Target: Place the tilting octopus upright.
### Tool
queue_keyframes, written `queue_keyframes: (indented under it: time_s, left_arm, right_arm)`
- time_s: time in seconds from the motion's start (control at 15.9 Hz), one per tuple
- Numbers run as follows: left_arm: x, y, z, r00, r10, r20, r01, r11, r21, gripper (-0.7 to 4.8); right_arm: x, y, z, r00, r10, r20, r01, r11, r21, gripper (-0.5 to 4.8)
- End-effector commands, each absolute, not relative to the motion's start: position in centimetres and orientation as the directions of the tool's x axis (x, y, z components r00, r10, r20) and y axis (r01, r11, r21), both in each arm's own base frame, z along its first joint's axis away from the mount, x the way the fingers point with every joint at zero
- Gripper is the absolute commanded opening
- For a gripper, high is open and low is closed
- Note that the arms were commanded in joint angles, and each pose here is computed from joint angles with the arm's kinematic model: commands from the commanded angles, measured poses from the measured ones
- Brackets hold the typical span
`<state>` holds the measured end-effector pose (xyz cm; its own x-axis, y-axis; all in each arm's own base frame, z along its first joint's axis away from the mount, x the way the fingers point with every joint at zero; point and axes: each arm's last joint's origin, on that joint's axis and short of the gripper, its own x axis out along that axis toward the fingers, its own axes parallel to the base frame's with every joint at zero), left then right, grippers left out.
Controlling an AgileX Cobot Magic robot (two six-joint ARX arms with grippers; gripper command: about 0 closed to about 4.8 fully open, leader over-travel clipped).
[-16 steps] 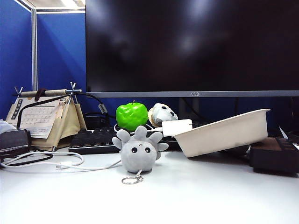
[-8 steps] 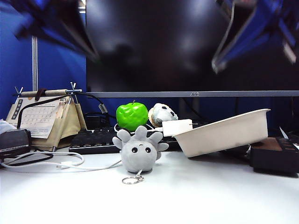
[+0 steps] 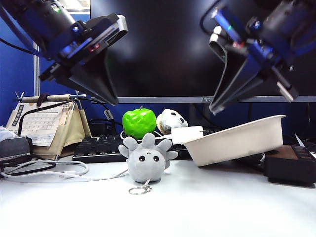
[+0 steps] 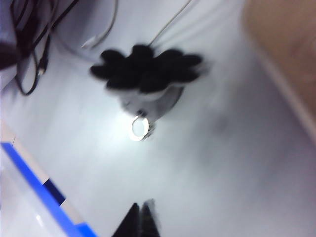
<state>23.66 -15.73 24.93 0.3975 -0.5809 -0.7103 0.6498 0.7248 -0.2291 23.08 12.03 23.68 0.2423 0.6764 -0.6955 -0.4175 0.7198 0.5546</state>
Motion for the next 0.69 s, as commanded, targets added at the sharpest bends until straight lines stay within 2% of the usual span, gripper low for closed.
queue_keyframes:
  time_s: [0.06, 0.5, 0.69]
  left_arm:
    - [24.0, -15.9, 25.4, 0.43, -0.603, -0.672, 0.664, 0.716, -0.217, 0.6]
    - [23.8, -15.9, 24.9, 0.394, -0.59, -0.705, 0.658, 0.716, -0.232, 0.86]
    - [23.8, -17.2, 23.2, 0.316, -0.592, -0.741, 0.681, 0.686, -0.257, 0.86]
  right_arm:
    - [23.3, 12.2, 23.9, 0.253, 0.694, -0.674, -0.441, 0.703, 0.558, 0.0]
    - [23.3, 12.2, 24.0, 0.256, 0.696, -0.67, -0.443, 0.701, 0.559, -0.01]
    - [23.2, 12.4, 24.0, 0.218, 0.733, -0.645, -0.451, 0.661, 0.599, -0.01]
